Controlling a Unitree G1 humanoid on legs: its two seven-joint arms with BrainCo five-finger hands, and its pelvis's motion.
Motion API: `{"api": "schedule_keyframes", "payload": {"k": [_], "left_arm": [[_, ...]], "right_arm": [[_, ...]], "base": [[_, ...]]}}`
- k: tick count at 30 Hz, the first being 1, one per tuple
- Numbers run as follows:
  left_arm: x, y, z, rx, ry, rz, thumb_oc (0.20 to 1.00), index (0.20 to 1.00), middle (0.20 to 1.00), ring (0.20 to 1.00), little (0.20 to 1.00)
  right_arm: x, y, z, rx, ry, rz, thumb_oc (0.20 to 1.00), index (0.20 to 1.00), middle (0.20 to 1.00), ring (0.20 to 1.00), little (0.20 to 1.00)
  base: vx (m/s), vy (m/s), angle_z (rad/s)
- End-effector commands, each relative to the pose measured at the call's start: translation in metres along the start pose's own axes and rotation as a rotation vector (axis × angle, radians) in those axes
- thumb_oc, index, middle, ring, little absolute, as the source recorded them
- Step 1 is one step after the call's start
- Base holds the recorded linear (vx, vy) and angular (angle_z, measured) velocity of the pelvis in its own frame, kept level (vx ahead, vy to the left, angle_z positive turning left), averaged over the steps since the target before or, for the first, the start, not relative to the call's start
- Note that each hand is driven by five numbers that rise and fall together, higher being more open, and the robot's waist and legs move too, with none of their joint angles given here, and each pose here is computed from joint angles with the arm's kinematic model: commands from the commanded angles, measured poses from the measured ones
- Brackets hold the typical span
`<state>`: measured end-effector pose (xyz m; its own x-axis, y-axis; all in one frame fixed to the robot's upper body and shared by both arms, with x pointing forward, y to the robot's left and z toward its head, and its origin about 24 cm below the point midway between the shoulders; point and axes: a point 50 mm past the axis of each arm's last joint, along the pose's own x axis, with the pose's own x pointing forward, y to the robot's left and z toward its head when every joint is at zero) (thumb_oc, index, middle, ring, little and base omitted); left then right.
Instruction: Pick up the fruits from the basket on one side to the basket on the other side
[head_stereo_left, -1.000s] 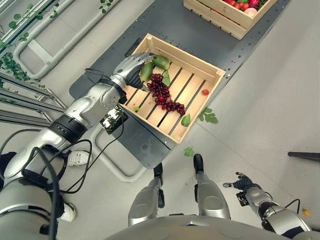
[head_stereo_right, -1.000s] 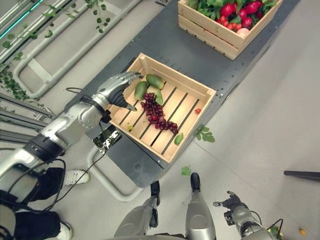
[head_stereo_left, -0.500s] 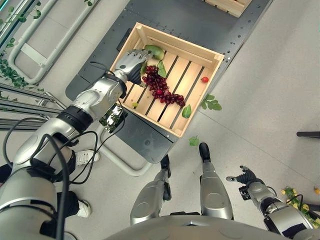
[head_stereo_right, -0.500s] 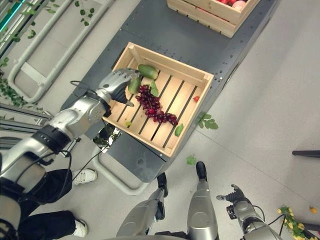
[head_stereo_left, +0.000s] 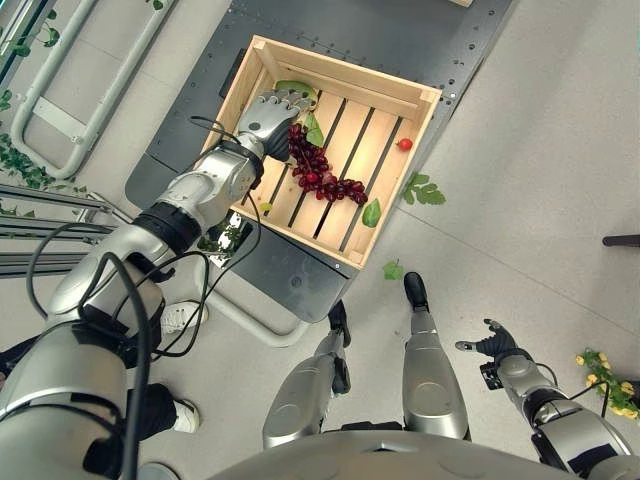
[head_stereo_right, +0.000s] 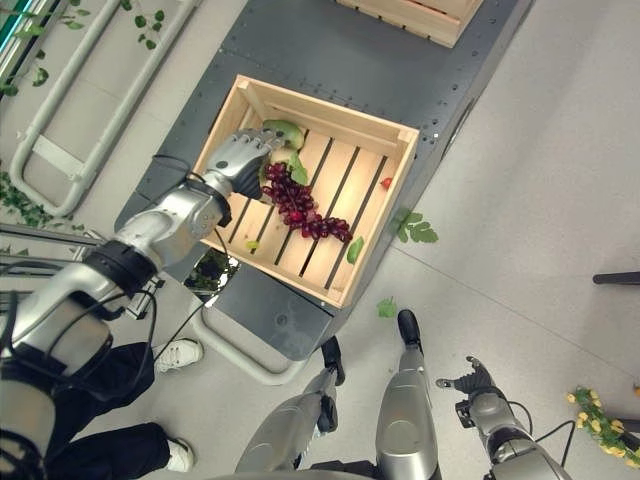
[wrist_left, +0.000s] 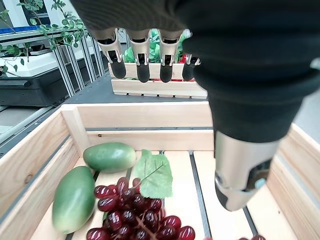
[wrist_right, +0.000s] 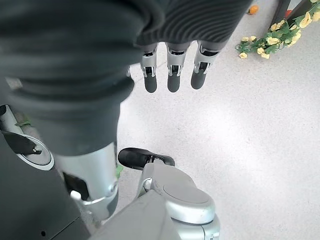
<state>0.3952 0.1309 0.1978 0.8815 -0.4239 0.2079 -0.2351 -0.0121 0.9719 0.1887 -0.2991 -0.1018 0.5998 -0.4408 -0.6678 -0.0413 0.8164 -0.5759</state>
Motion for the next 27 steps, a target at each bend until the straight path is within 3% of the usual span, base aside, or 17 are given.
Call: {"api": "schedule_keyframes", "payload": {"k": [1,18,27], "left_arm": [[0.018,0.044,-0.009,0.091,0.034,0.135,1.0,1.0,1.0,1.0,1.0],[0.041,0.042,0.035,0.069,-0.055,0.092,1.0,1.0,1.0,1.0,1.0],[0.032,-0.007,0.034,0.031,-0.01,-0.102,1.0,1.0,1.0,1.0,1.0]], "right_arm": [[-0.001,-0.008,-0.002,0.025,-0.014,-0.039,1.0,1.0,1.0,1.0,1.0],[-0.001,-0.014,0.009,0.057,-0.073,-0.075,1.0,1.0,1.0,1.0,1.0],[0.0,-0.022,0.017,0.065,-0.104,-0.1,1.0,1.0,1.0,1.0,1.0]], "base": [[0.0,0.0,0.0],[0.0,0.034,-0.09],[0.01,0.031,-0.13]]}}
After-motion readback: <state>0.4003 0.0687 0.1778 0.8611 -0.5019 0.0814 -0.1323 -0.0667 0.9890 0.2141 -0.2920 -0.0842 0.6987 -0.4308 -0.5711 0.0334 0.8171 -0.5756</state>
